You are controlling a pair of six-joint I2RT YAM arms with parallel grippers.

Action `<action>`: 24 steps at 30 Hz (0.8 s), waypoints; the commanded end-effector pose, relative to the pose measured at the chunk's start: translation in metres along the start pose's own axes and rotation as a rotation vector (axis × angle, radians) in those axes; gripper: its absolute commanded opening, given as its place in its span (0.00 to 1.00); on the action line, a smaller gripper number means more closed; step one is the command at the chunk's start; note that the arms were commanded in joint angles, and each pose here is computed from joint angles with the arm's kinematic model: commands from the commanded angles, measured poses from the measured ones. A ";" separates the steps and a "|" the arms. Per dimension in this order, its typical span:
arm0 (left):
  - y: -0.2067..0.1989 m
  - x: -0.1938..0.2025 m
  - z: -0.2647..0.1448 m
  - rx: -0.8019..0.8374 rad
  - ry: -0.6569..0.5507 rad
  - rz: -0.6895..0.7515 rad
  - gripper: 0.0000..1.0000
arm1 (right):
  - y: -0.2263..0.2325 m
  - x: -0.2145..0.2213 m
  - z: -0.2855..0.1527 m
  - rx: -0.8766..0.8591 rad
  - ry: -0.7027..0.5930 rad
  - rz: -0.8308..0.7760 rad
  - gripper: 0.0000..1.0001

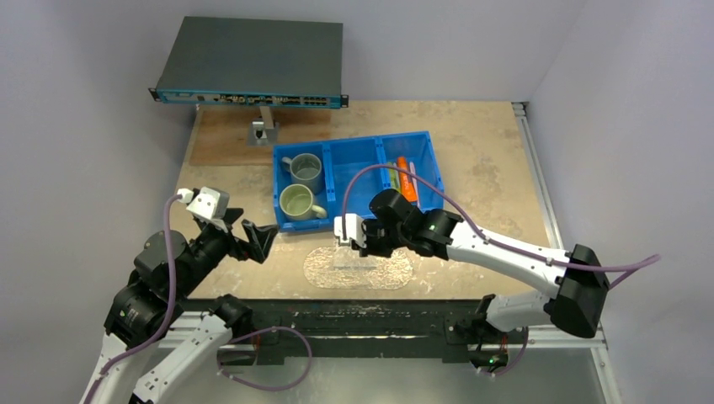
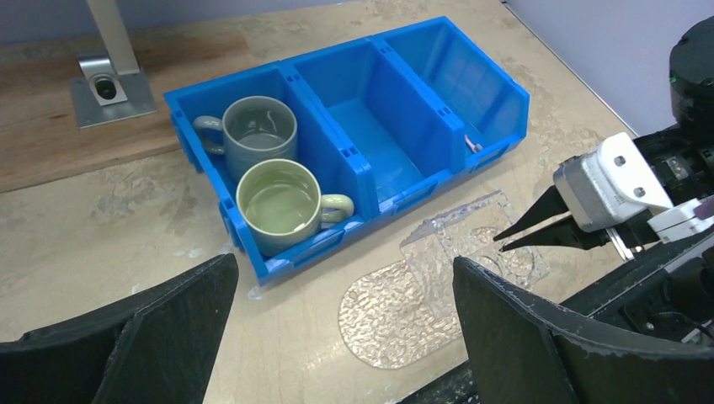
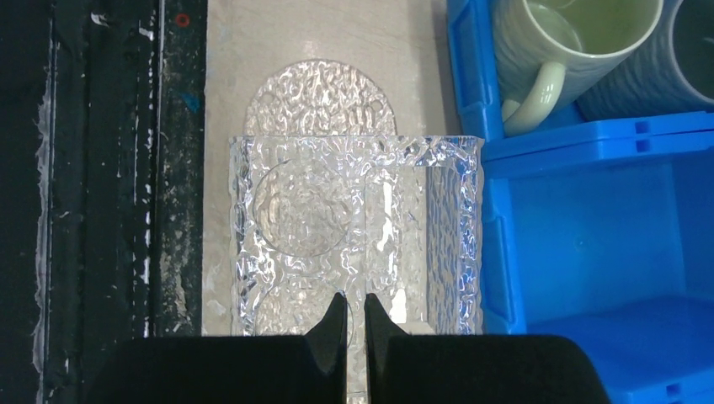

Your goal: Prepare toiletry sets of a toothbrush and toothpaste on the tray

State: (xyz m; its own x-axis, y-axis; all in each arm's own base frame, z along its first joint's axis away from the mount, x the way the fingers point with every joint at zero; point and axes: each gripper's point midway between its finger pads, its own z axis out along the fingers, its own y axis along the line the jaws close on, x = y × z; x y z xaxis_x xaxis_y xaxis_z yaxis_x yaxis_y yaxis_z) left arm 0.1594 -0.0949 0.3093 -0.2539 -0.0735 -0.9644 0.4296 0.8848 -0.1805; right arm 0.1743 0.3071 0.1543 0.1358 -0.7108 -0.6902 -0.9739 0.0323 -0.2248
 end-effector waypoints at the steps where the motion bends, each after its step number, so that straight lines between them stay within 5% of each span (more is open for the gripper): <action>1: 0.002 -0.004 0.003 -0.008 -0.022 0.004 1.00 | -0.004 -0.003 0.007 0.007 -0.022 -0.046 0.00; 24: 0.002 -0.003 0.004 -0.012 -0.019 0.007 1.00 | 0.007 0.023 0.026 0.017 0.030 0.065 0.00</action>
State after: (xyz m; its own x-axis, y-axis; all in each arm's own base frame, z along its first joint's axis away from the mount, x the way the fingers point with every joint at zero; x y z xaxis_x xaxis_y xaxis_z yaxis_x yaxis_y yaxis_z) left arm 0.1594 -0.0949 0.3092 -0.2541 -0.0733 -0.9644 0.4292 0.8850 -0.1804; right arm 0.1706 0.3010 0.1146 0.0707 -0.7532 -0.6539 -0.9827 0.0601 -0.1754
